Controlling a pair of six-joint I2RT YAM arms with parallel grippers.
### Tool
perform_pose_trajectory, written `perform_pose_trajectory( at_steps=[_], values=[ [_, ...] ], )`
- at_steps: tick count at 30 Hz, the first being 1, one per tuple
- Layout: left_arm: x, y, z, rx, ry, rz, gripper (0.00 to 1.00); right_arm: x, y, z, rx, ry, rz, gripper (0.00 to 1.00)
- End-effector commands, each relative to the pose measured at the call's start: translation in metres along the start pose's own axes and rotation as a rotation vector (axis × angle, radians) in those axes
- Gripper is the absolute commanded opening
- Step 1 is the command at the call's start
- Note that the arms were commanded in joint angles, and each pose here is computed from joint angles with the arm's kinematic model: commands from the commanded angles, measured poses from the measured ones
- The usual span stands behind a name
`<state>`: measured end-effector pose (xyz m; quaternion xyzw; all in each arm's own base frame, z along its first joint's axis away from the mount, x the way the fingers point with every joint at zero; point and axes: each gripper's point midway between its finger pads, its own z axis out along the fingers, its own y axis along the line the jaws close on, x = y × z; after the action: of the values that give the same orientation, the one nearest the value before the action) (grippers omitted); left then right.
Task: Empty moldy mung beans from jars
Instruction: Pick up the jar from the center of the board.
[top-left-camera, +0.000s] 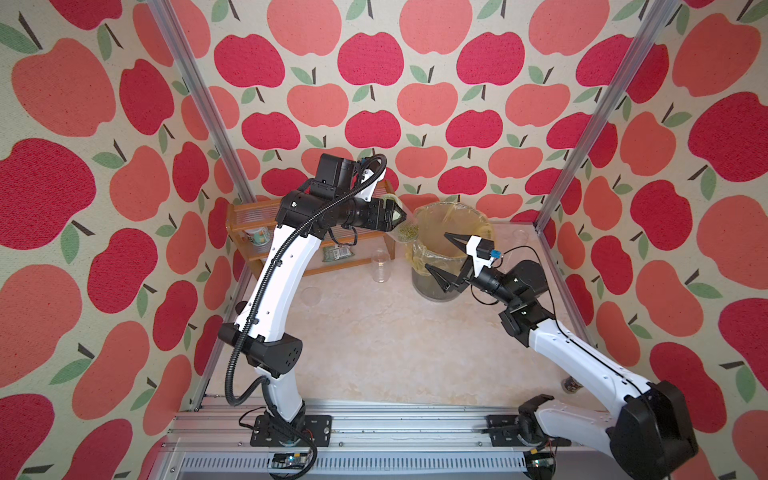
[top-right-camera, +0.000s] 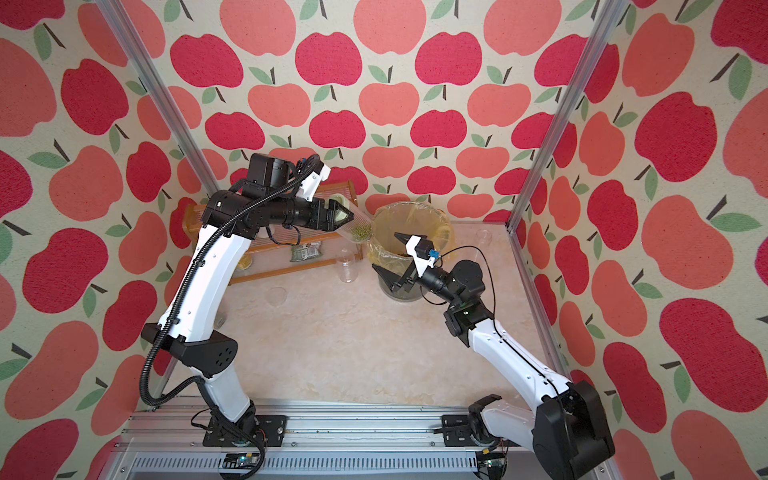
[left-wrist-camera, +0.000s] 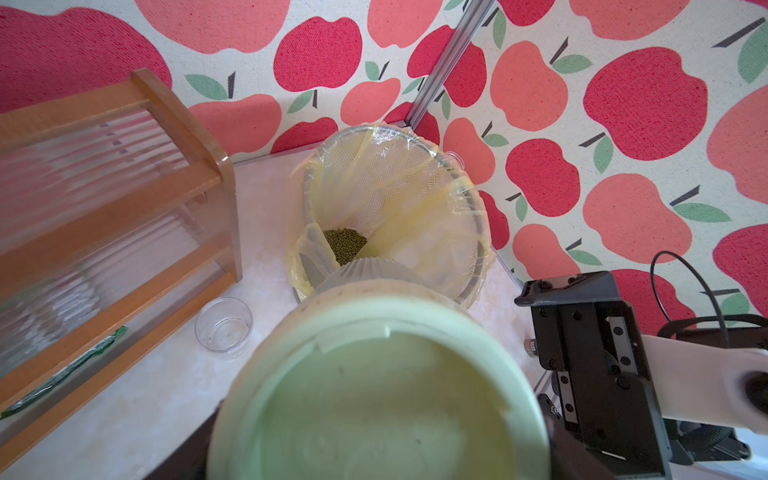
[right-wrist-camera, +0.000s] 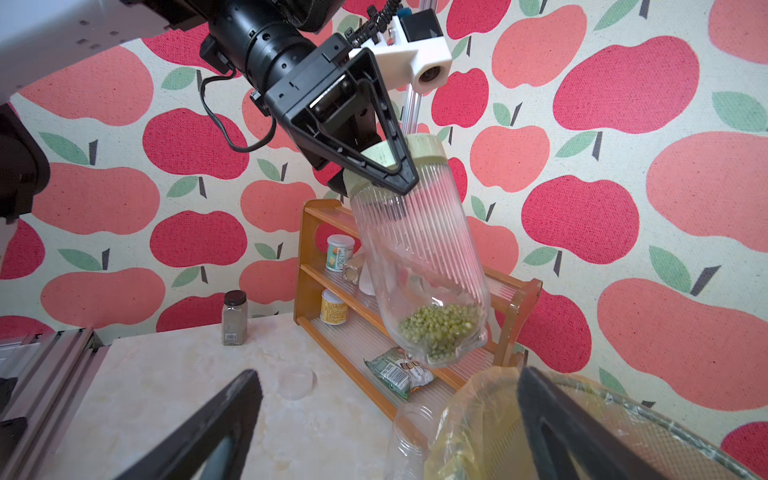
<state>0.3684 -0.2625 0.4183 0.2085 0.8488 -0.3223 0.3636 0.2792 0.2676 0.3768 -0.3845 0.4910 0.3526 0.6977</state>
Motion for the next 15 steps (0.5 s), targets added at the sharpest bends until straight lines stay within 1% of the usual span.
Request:
perform_pose_trajectory(
  at_steps=[1,5,15],
  values=[
    [-0.019,-0.030,-0.018,0.092,-0.077,0.030,0.51,-0.014,-0.007,0.002,-0.012,-0.040,-0.047,0.99],
    [-0.017,-0.037,-0.019,0.106,-0.072,0.042,0.51,-0.010,-0.016,-0.001,-0.005,-0.033,-0.036,0.99],
    [-0.018,-0.055,-0.026,0.176,-0.084,0.052,0.50,-0.008,-0.014,0.002,-0.050,-0.013,-0.048,0.99]
  ],
)
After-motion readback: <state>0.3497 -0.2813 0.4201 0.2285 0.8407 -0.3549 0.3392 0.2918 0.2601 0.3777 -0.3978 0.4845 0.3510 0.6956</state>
